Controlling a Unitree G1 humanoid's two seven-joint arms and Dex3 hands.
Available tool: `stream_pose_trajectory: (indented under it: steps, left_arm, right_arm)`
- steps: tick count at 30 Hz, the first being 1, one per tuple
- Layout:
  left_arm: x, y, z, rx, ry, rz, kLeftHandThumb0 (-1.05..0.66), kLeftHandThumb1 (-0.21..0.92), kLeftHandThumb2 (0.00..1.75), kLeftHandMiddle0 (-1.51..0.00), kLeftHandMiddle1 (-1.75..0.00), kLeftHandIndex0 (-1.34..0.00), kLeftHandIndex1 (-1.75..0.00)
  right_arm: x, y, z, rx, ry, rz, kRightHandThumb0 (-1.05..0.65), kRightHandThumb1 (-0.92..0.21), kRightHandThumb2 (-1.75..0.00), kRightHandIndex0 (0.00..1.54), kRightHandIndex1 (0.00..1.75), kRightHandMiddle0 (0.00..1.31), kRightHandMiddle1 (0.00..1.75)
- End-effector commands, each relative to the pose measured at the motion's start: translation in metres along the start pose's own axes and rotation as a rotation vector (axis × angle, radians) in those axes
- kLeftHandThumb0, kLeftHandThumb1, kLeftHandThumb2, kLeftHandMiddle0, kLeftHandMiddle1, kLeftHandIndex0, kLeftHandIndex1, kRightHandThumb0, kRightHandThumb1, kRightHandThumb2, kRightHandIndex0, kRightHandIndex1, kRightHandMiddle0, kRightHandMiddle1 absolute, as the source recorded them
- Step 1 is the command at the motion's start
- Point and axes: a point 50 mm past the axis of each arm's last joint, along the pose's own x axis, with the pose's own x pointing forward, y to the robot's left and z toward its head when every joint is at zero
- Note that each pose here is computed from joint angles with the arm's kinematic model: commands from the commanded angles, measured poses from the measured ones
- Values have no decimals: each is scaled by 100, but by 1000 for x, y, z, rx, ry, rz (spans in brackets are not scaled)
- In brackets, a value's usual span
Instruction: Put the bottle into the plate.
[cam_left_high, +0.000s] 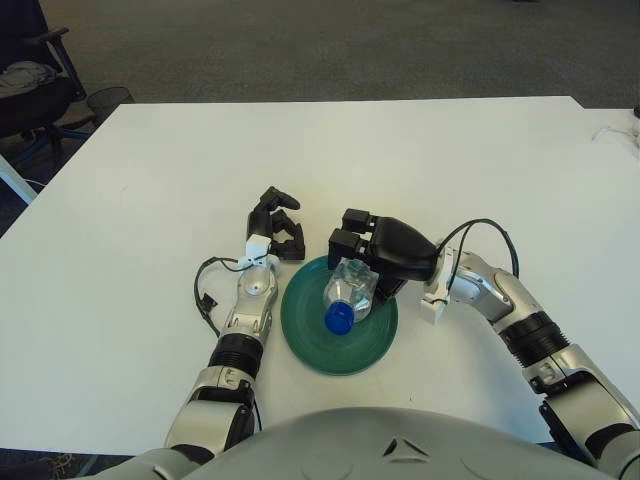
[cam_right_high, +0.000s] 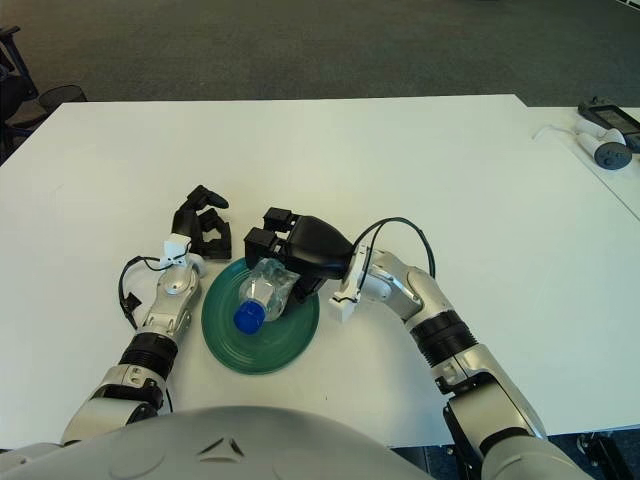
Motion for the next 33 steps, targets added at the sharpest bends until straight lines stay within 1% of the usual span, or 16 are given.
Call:
stream_pose_trajectory:
  steps: [1, 4, 9, 11, 12, 13, 14, 15, 16, 18, 19, 20, 21, 24, 27, 33]
  left_arm:
    - [-1, 0, -10, 55, 55, -13, 0, -6, 174, -88, -173, -68, -175]
    - [0, 0, -10, 50, 61, -25, 0, -6, 174, -87, -174, -68, -175]
    - [0, -1, -11, 22, 69, -17, 0, -8, 175, -91, -168, -70, -175]
    - [0, -2, -10, 21, 68, -11, 0, -9, 175, -92, -166, -71, -175]
    - [1, -2, -10, 22, 67, -10, 0, -9, 175, -93, -166, -71, -175]
    - [1, -2, -10, 23, 66, -9, 0, -9, 175, -93, -165, -71, -175]
    - [1, -2, -9, 23, 66, -9, 0, -9, 175, -93, -165, -71, -175]
    - [1, -2, -10, 24, 67, -8, 0, -10, 175, -94, -164, -71, -175]
    - [1, -2, -10, 24, 68, -8, 0, -10, 175, -94, -164, -71, -175]
    - [1, -3, -10, 21, 72, -7, 0, -10, 175, -94, -164, -71, -175]
    - [1, -4, -10, 14, 77, -8, 0, -10, 175, -94, -163, -71, -175]
    - [1, -4, -10, 9, 81, -8, 0, -10, 175, -94, -163, -71, -175]
    - [1, -4, -10, 3, 85, -9, 0, -10, 175, -94, -164, -71, -175]
    - [0, -4, -10, -18, 93, -12, 0, -9, 174, -94, -164, -70, -175]
    - [0, -4, -10, -29, 99, -12, 0, -7, 172, -92, -165, -68, -175]
    - [0, -4, -10, -47, 103, -8, 0, -6, 171, -90, -167, -67, -175]
  right_arm:
    - [-2, -1, 2, -31, -22, 0, -36, -92, -51, 33, 118, 20, 175]
    - [-2, -1, 2, -42, -30, -3, -36, -92, -51, 33, 119, 20, 175]
    - [-4, -2, 4, -66, -47, -14, -36, -92, -51, 35, 120, 20, 175]
    - [-4, -2, 5, -82, -48, -15, -36, -92, -52, 35, 115, 20, 175]
    - [-5, -2, 5, -90, -48, -16, -42, -92, -53, 34, 109, 16, 164]
    - [-5, -2, 5, -101, -50, -14, -51, -92, -55, 34, 96, 11, 147]
    - [-5, -3, 5, -109, -51, -12, -56, -92, -56, 28, 84, 7, 132]
    - [-5, -3, 5, -129, -54, -1, -60, -92, -57, 25, 77, 4, 121]
    - [-5, -3, 5, -143, -56, 8, -62, -92, -57, 22, 68, 3, 110]
    - [-7, -3, 5, -170, -57, 25, -67, -92, -60, 17, 35, 1, 76]
    - [-8, -4, 5, -182, -58, 32, -68, -92, -61, 16, 29, 1, 70]
    - [-8, -4, 5, -191, -59, 36, -71, -92, -66, 11, 19, 1, 53]
    - [-9, -4, 5, -199, -59, 39, -73, -92, -69, 8, 13, 0, 42]
    - [-10, -5, 5, -225, -60, 42, -78, -92, -75, 3, 4, 0, 19]
    - [-12, -5, 5, -242, -62, 38, -82, -92, -77, 1, 1, 0, 6]
    - [-14, -5, 6, -245, -74, 25, -86, -92, -76, 0, 0, 0, 1]
